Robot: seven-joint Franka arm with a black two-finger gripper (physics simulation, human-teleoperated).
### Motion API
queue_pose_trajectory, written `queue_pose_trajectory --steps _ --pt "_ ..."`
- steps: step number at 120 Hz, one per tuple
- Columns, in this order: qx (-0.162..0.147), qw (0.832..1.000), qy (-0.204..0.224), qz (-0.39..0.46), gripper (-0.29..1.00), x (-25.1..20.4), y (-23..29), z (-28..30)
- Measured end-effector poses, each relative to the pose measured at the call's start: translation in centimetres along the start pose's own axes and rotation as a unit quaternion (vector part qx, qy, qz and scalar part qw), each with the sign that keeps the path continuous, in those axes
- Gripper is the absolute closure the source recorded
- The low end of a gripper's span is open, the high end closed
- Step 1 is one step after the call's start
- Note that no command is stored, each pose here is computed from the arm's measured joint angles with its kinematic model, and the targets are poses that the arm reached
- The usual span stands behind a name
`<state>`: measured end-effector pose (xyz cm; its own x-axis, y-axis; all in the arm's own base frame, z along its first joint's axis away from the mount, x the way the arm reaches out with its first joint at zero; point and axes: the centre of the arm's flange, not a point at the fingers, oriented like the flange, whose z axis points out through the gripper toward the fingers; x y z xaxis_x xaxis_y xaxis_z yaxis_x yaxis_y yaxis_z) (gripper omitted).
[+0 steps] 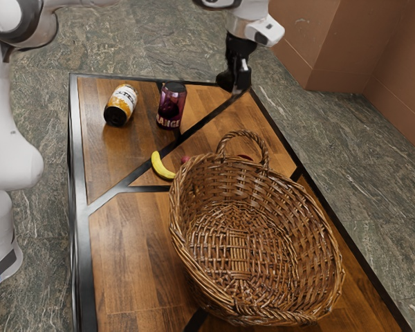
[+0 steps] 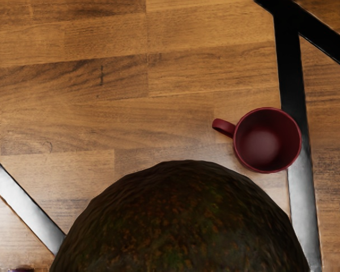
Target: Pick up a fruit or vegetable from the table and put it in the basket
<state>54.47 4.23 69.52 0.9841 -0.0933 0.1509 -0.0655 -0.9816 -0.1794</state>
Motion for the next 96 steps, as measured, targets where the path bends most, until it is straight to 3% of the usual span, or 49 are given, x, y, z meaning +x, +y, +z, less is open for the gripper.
queue_pose_trajectory --steps 23,47,60,75,96 --pt "-0.015 0.994 0.007 0.104 0.36 -3.0 11.2 -6.7" --pt "-0.032 0.966 0.007 0.255 0.36 -8.0 27.1 -10.1" --pt "-0.033 0.959 -0.014 0.279 0.36 -9.2 30.2 -9.0" --pt "-0.044 0.96 -0.043 0.271 0.37 -7.3 31.0 -3.9" --pt "-0.066 0.967 0.008 0.245 0.36 -4.6 32.0 -1.4"
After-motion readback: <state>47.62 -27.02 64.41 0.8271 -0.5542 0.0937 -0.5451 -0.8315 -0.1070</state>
